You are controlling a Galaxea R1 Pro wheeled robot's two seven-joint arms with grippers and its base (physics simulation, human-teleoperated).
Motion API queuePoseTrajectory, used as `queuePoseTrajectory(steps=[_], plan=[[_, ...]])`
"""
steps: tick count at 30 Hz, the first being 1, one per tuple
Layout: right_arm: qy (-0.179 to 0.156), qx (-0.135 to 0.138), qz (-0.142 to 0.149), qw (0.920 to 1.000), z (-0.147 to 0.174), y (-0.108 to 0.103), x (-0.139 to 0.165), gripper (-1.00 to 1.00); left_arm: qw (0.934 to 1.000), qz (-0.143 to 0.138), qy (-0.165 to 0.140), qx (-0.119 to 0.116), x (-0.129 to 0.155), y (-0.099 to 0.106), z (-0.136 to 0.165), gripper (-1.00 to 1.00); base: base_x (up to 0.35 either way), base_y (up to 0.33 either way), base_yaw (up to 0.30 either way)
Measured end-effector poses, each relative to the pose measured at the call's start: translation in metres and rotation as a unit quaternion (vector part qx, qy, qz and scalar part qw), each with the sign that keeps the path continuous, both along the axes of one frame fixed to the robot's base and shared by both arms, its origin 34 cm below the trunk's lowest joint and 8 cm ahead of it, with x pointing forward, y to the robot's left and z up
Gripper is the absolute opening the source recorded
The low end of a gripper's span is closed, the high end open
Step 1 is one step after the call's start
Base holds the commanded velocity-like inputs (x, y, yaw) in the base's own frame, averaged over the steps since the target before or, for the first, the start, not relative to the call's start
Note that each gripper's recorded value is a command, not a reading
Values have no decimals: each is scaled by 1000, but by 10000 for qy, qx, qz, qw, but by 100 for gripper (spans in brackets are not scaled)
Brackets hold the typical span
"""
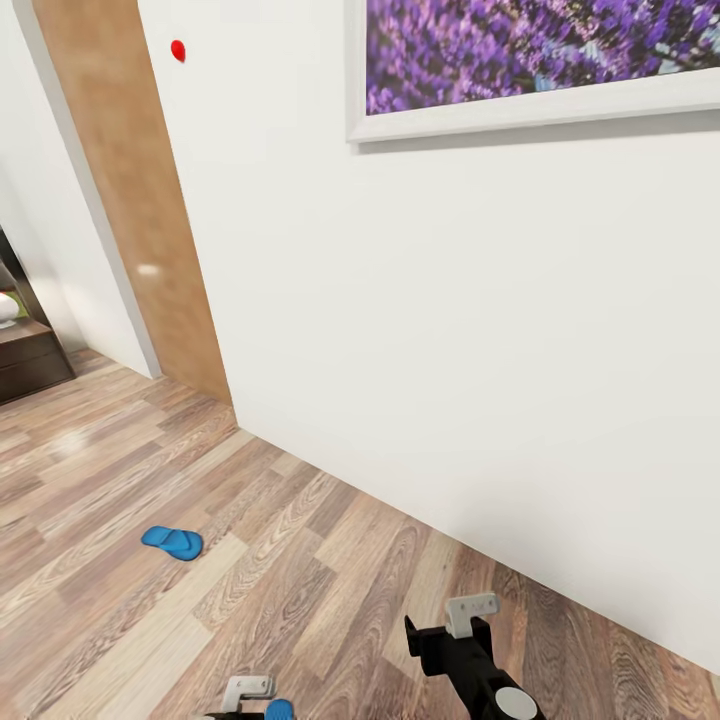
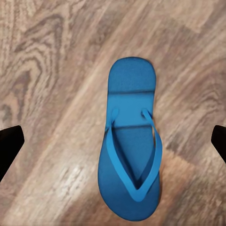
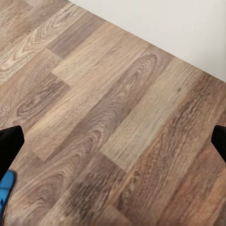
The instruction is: In the bedroom, move the book from the bed onto either nightstand, and place the two sandals side by side next to the bed.
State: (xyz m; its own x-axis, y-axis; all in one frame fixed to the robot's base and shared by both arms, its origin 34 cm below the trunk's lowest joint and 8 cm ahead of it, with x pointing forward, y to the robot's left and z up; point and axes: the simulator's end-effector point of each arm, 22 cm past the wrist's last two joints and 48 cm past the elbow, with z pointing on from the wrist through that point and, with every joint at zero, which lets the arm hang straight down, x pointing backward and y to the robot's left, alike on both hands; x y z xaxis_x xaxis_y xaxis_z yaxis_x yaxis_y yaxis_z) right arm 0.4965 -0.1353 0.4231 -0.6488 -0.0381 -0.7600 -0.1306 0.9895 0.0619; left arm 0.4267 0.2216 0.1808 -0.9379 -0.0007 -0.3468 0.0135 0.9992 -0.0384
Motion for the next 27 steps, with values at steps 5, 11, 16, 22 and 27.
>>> queuePoseTrajectory(steps=[5, 11, 16, 22, 27], plan=[[101, -1, 5, 9999, -9, 0, -2, 100, 9999, 0, 102, 0, -7, 0, -8, 100, 0, 0, 0], [99, -2, 7, 10000, -9, 0, -2, 100, 10000, -1, 99, -4, -7, 0, -7, 100, 0, 0, 0], [99, -2, 9, 10000, -9, 1, -2, 100, 10000, -2, 96, -6, -6, 0, -7, 100, 0, 0, 0], [94, 3, 11, 10000, -8, 1, -2, 100, 10000, -1, 92, -7, -6, 0, -7, 100, 0, 0, 0], [184, 7, 18, 9998, -17, 2, -3, 100, 9998, -4, 189, -22, -13, -3, -14, 100, 0, 0, 0]])
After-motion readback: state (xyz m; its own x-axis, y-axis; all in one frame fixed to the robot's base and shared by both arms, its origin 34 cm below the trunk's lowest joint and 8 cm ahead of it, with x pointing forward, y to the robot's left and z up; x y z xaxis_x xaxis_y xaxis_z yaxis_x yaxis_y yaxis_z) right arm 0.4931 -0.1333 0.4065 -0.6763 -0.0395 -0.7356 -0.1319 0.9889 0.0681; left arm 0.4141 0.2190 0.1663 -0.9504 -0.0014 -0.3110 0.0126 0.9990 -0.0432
